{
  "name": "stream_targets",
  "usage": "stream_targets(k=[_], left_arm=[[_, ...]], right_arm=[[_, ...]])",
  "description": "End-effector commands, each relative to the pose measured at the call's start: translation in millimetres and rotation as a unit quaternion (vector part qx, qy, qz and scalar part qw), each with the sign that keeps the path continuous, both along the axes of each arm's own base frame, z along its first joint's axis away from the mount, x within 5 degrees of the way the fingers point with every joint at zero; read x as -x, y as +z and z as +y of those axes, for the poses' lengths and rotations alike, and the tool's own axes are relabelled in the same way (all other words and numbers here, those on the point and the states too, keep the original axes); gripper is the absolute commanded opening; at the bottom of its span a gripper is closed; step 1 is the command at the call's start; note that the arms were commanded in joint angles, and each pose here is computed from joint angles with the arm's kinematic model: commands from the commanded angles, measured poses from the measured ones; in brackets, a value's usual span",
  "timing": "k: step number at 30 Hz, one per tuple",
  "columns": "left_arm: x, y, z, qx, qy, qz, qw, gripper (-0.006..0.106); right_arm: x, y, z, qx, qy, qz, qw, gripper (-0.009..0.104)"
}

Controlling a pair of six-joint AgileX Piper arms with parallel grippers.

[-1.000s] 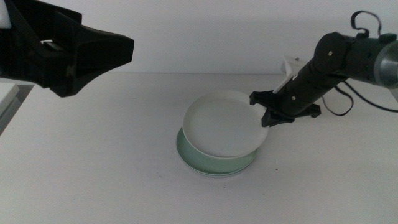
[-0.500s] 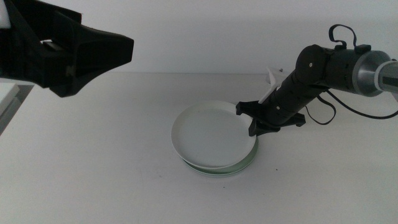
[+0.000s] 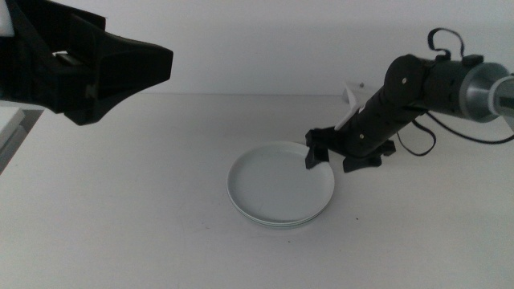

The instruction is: Stack the three bowls on top of each other.

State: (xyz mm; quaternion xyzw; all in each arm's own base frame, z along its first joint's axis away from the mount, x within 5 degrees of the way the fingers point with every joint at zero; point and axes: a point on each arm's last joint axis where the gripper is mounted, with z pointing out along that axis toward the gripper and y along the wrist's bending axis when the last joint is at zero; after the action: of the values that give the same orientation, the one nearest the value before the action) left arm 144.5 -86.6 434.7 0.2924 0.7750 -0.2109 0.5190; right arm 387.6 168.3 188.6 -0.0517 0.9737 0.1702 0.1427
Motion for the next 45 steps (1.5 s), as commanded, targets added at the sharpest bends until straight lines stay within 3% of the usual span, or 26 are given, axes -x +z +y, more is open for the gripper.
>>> stream_targets(k=[1,3,8,12,16,20,24,30,34,41,45], left_arm=[[1.1,1.7,0.7,0.006,0.003,-0.007,1.0,0.094],[1.1,1.7,0.7,0.006,0.003,-0.007,1.0,0.094],[1.1,1.7,0.7,0.006,0.003,-0.007,1.0,0.094],[1.1,1.7,0.7,0.006,0.003,-0.007,1.0,0.094],[1.1,1.7,0.7,0.006,0.003,-0.007,1.0,0.094],[4.1,-0.5,3.5,-0.003,0.009,-0.015,1.0,0.094],[4.9,-10.3,14.0,-0.004,0.06,-0.08,0.995,0.094],[10.4,-50.5,32.9,-0.063,0.112,-0.092,0.987,0.094],[22.3,-55.2,51.7,-0.078,0.167,-0.108,0.977,0.094],[44.6,-42.8,65.8,-0.059,0.222,-0.158,0.96,0.094],[54.2,-44.7,65.7,-0.029,0.226,-0.167,0.959,0.094]], right_arm=[[1.2,25.7,-1.5,-0.005,0.012,-0.042,0.999,0.075],[5.5,50.4,-6.8,-0.01,0.013,-0.073,0.997,0.082],[27.9,137.4,-48.6,-0.001,-0.013,-0.193,0.981,0.082],[64.2,205.9,-100.3,0.009,-0.059,-0.292,0.955,0.082],[119.1,245.3,-133.3,0.031,-0.099,-0.378,0.92,0.082],[167.7,245.2,-143.1,0.028,-0.121,-0.423,0.897,0.082],[193.3,239.0,-145.3,0.01,-0.137,-0.445,0.885,0.082],[195.6,238.0,-146.3,0.016,-0.136,-0.454,0.88,0.082],[195.1,239.4,-146.3,0.013,-0.137,-0.461,0.876,0.082],[195.1,239.6,-146.3,0.012,-0.138,-0.462,0.876,0.082],[195.1,239.6,-146.3,0.012,-0.138,-0.462,0.876,0.082]])
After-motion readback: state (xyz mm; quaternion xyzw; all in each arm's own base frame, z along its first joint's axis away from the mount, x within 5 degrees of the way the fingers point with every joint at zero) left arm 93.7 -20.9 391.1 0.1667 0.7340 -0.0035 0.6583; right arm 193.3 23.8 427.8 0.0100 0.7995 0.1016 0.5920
